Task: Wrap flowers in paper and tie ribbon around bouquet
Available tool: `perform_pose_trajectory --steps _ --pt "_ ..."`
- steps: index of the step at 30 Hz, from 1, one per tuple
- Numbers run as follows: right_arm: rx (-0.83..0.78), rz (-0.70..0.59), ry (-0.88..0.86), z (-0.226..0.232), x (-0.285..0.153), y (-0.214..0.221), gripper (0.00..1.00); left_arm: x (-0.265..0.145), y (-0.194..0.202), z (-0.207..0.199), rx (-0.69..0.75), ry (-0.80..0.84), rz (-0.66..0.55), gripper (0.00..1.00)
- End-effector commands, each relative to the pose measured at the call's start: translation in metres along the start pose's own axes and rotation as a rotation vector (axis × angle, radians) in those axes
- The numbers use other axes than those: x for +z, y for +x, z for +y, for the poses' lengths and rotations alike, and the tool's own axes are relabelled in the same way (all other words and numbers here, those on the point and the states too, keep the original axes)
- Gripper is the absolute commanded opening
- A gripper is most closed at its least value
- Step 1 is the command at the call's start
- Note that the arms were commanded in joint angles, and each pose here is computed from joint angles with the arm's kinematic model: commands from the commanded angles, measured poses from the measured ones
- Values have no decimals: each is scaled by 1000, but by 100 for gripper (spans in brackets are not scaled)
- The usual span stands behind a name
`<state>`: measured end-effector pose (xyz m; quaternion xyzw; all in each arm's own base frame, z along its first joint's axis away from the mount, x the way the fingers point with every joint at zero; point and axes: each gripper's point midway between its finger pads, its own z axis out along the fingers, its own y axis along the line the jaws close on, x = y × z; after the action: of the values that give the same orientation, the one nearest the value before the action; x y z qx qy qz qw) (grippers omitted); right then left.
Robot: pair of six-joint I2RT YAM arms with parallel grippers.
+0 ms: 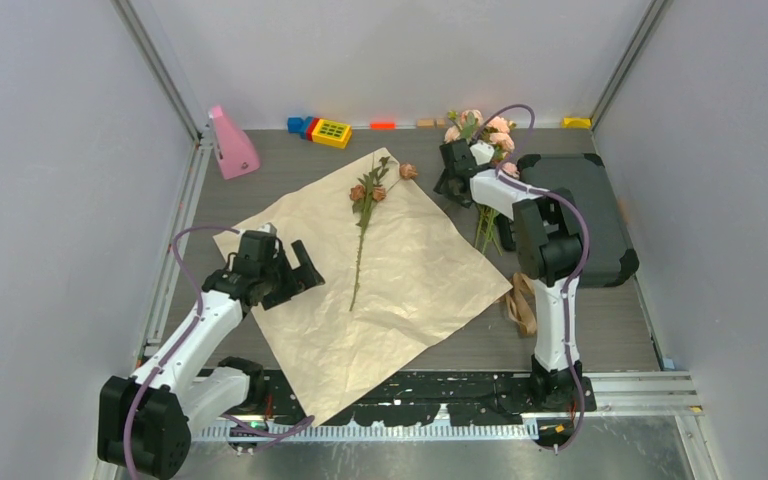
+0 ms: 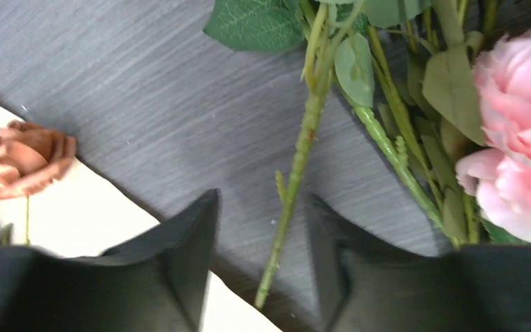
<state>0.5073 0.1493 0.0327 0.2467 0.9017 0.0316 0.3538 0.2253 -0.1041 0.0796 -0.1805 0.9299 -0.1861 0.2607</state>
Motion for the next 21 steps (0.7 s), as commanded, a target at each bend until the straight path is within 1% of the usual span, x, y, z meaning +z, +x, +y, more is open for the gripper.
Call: perform_pose_trajectory --steps 1,2,3,5,11,15,18,21 --pt "54 -86 -13 12 14 -27 36 1 -5 -5 17 22 -15 100" --pt "53 -108 -5 12 15 -35 23 1 -5 -5 17 21 -15 100" --pt "41 -130 -2 13 13 -44 18 1 -5 -4 18 20 -15 100" --pt "-6 -198 -2 19 3 -72 11 1 -5 -4 20 22 -17 100" --pt "-190 -474 53 24 -59 -175 3 4 -1 -1 18 15 -7 100" --pt "-289 -656 87 22 -105 -228 1 4 0 -2 17 18 -3 100" --pt "-328 -836 111 24 -145 -270 1 2 -2 -3 19 23 -9 100" --pt "-380 -946 154 24 -170 -296 1 1 -3 -4 22 27 -16 100"
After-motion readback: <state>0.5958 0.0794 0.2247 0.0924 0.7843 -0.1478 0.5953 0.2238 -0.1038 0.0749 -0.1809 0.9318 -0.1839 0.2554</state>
